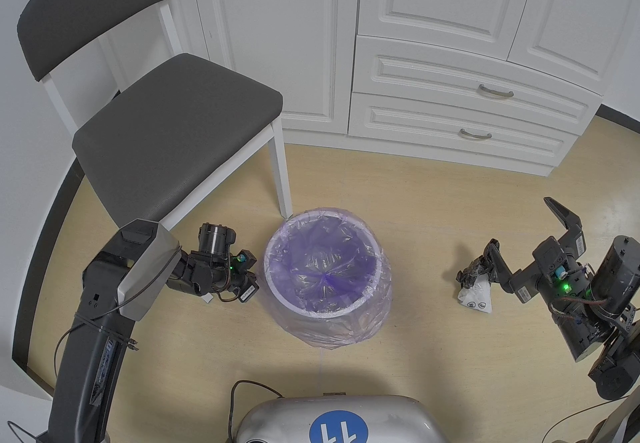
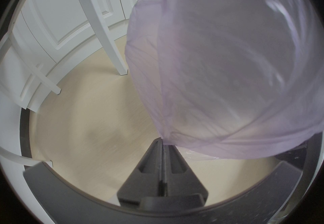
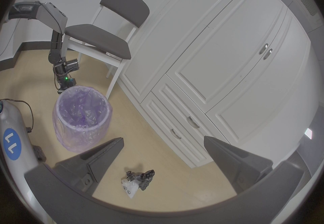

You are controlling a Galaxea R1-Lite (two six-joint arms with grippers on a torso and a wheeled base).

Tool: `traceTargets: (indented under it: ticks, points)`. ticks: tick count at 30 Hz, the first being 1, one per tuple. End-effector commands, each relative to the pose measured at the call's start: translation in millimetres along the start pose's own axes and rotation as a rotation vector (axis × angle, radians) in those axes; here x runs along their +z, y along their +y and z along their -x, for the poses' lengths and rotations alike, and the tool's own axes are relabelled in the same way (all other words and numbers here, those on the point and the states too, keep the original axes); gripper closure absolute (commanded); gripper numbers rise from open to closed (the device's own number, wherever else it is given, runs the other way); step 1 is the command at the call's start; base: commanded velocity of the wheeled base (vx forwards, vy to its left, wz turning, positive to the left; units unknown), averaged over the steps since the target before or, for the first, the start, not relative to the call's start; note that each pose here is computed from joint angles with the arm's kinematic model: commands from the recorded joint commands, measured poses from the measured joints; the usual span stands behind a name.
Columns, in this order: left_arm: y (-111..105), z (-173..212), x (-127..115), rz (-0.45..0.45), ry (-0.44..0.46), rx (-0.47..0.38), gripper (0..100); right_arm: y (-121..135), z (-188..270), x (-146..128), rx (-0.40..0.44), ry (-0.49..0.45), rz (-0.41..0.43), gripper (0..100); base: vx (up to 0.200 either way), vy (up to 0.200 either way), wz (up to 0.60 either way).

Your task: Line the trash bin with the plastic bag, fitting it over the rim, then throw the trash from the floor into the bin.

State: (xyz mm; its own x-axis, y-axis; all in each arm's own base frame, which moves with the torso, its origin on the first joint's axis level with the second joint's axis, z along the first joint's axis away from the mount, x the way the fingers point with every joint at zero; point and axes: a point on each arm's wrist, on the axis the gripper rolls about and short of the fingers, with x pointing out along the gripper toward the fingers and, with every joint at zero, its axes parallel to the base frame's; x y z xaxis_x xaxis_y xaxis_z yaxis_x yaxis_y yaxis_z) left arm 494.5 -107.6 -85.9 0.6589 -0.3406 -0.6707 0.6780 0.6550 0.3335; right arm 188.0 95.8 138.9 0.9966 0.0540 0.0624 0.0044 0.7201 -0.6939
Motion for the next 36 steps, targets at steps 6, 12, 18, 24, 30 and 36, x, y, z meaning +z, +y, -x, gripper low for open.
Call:
traceTargets:
  ticks: [6,12,18,24,30,36]
  points:
    - [-2.1,-2.5,3.0,-0.006,-0.005,0.003,100,-3.9,-22.8,-33.8,-0.058,0.162,0.040,0,0.000,0.000,0.00]
    - [4.8,-11.2,9.2,-0.009,-0.023,0.017,0,-15.4,-60.2,-55.3,-0.154,0.243,0.040,0,0.000,0.000,0.00]
    - [6.1,3.7,15.9,-0.010,-0.015,0.011,0,-28.2,-65.3,-61.1,-0.206,0.259,0.033,0,0.000,0.000,0.00]
    - [-2.5,38.2,18.7,-0.009,0.046,-0.011,0,-32.7,-65.6,-61.9,-0.207,0.245,0.029,0,0.000,0.000,0.00]
    - [-13.3,80.8,19.1,-0.020,0.162,0.050,0,-36.3,-61.8,-58.8,-0.215,0.232,0.024,0,0.000,0.000,0.00]
    - [-26.3,126.3,25.5,-0.046,0.136,0.066,0,-39.6,-49.7,-53.3,-0.211,0.211,0.020,0,0.000,0.000,0.00]
